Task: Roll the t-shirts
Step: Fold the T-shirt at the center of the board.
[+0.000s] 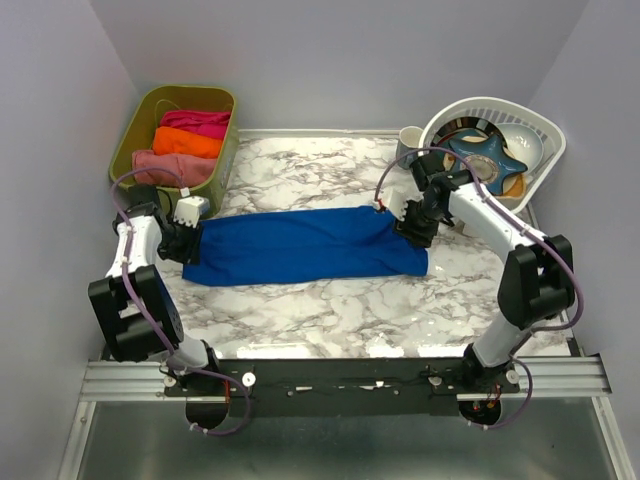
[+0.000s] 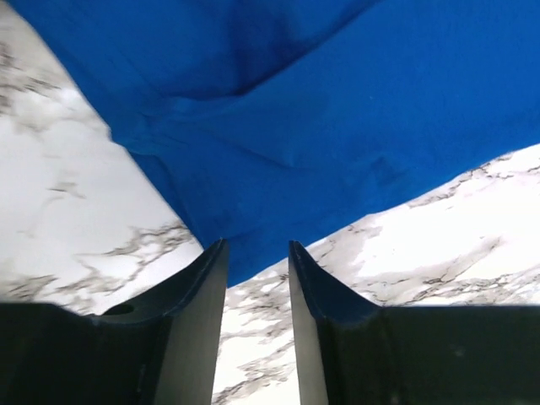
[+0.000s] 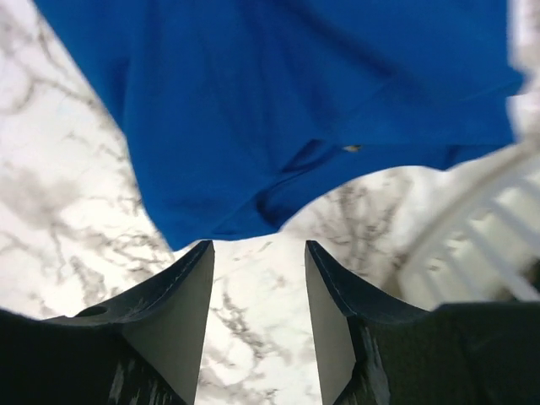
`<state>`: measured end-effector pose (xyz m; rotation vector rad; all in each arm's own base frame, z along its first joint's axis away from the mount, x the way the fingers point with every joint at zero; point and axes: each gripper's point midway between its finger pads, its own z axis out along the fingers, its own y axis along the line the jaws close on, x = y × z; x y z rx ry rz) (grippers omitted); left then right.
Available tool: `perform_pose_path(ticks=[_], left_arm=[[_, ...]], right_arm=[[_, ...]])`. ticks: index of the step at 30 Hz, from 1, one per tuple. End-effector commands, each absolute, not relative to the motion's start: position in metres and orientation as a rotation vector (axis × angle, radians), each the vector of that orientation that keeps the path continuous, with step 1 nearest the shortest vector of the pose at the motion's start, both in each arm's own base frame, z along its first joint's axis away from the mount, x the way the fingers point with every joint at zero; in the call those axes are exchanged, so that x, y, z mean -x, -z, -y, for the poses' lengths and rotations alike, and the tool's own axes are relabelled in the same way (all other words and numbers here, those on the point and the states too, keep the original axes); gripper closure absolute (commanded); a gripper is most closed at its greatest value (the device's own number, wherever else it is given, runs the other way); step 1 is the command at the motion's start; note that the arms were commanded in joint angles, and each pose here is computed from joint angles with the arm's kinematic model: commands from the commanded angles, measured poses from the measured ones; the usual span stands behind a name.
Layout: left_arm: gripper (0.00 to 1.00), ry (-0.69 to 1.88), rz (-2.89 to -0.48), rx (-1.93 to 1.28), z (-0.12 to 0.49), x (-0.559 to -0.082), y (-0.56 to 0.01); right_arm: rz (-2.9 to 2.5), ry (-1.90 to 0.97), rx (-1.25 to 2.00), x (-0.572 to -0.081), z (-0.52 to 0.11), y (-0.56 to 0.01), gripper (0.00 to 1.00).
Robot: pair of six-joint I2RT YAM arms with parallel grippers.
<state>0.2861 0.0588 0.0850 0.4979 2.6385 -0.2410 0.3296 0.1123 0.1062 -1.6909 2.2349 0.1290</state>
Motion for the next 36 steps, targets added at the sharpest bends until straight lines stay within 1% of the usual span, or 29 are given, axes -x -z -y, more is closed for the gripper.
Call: perform_pose_path(ticks=[1, 7, 9, 10, 13, 18, 20, 29, 33, 34, 36], left_arm=[[0.59, 0.308, -2.624, -0.5, -0.045, -0.29, -0.072], [0.61, 0.309, -2.687, -0.482, -0.044, -0.283, -0.048], [0.61, 0.28, -2.704, -0.491, -0.047, -0.28, -0.044], [0.62, 0.277, -2.71, -0.494, -0.048, -0.278, -0.042], [0.62, 0.253, -2.722, -0.499, -0.05, -0.272, -0.038], [0.62, 0.251, -2.725, -0.486, -0.048, -0.267, -0.034], [0.62, 0.256, -2.737, -0.481, -0.048, -0.263, -0.031], [0.62, 0.235, -2.747, -0.471, -0.047, -0.253, -0.026], [0.62, 0.227, -2.763, -0.463, -0.047, -0.245, -0.02], [0.62, 0.225, -2.764, -0.461, -0.047, -0.244, -0.02], [0.63, 0.22, -2.776, -0.462, -0.047, -0.239, -0.017]], right_arm=[[-2.4, -0.403, 1.74, -0.29, -0.1, -0.087, 0.43], [-2.386, -0.423, 1.789, -0.285, -0.088, -0.078, 0.41], [-2.402, -0.456, 1.803, -0.28, -0.088, -0.075, 0.41], [-2.426, -0.485, 1.808, -0.274, -0.087, -0.074, 0.38], [-2.464, -0.559, 1.822, -0.264, -0.089, -0.068, 0.36], [-2.487, -0.58, 1.823, -0.264, -0.089, -0.058, 0.35], [-2.493, -0.602, 1.826, -0.263, -0.09, -0.058, 0.32], [-2.536, -0.626, 1.848, -0.265, -0.089, -0.037, 0.3], [-2.553, -0.635, 1.821, -0.266, -0.091, -0.032, 0.37], [-2.554, -0.631, 1.812, -0.268, -0.091, -0.031, 0.47], [-2.572, -0.608, 1.805, -0.269, -0.09, -0.03, 0.61]])
